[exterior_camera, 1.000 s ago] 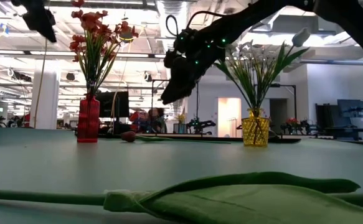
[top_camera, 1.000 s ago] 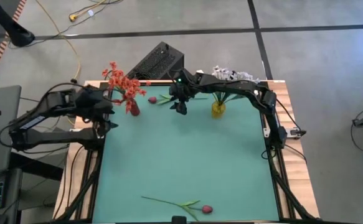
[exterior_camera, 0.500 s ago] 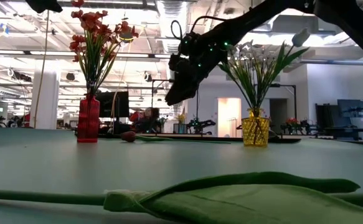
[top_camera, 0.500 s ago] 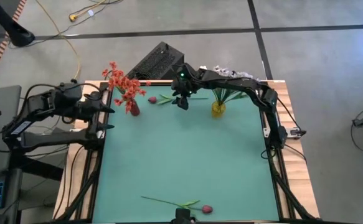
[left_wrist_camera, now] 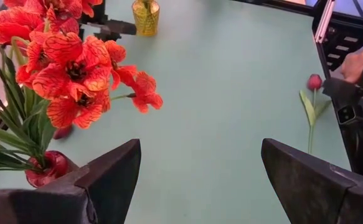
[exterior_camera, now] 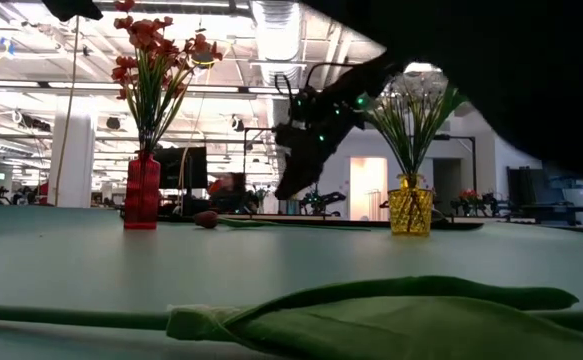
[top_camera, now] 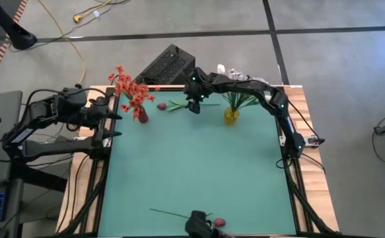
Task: Sort flowers into vase by color
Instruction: Put the top dark red flower into the red flower vase
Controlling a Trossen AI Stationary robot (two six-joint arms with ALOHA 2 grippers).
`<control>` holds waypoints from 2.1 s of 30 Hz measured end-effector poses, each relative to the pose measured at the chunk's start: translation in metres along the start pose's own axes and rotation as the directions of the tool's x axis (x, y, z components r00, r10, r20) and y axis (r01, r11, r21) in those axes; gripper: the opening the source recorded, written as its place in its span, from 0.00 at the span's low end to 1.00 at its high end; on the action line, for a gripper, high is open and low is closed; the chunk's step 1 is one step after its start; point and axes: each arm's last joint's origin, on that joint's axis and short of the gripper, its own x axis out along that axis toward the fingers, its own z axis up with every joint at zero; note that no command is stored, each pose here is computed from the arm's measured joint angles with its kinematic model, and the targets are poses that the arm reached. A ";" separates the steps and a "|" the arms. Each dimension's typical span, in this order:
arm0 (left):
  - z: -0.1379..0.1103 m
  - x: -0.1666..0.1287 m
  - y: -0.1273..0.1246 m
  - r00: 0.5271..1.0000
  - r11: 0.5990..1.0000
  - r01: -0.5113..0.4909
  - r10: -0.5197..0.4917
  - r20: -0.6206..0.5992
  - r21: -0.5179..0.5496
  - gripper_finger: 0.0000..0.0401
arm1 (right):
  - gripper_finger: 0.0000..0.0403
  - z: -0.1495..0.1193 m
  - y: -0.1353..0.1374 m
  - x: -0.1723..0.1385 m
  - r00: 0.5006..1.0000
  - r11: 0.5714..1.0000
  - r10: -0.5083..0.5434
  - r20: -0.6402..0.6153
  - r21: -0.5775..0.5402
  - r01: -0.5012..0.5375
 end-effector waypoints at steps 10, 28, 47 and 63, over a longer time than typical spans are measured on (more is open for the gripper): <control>0.000 0.000 0.000 1.000 1.000 -0.015 0.015 0.001 -0.002 0.80 | 0.66 -0.020 -0.005 0.021 0.989 0.995 -0.075 -0.129 -0.080 0.065; 0.002 0.000 0.001 1.000 0.999 -0.016 0.016 0.016 -0.030 0.80 | 0.66 -0.022 0.001 0.029 0.978 0.993 -0.117 -0.172 -0.049 0.110; 0.002 0.000 0.001 1.000 0.998 -0.014 0.015 0.016 -0.058 0.80 | 0.43 -0.026 0.015 0.028 0.968 1.000 -0.006 -0.250 -0.015 0.003; 0.002 0.000 0.000 1.000 0.998 -0.014 0.015 0.016 -0.058 0.80 | 0.21 -0.026 0.015 0.028 0.957 0.997 -0.072 -0.280 -0.060 0.058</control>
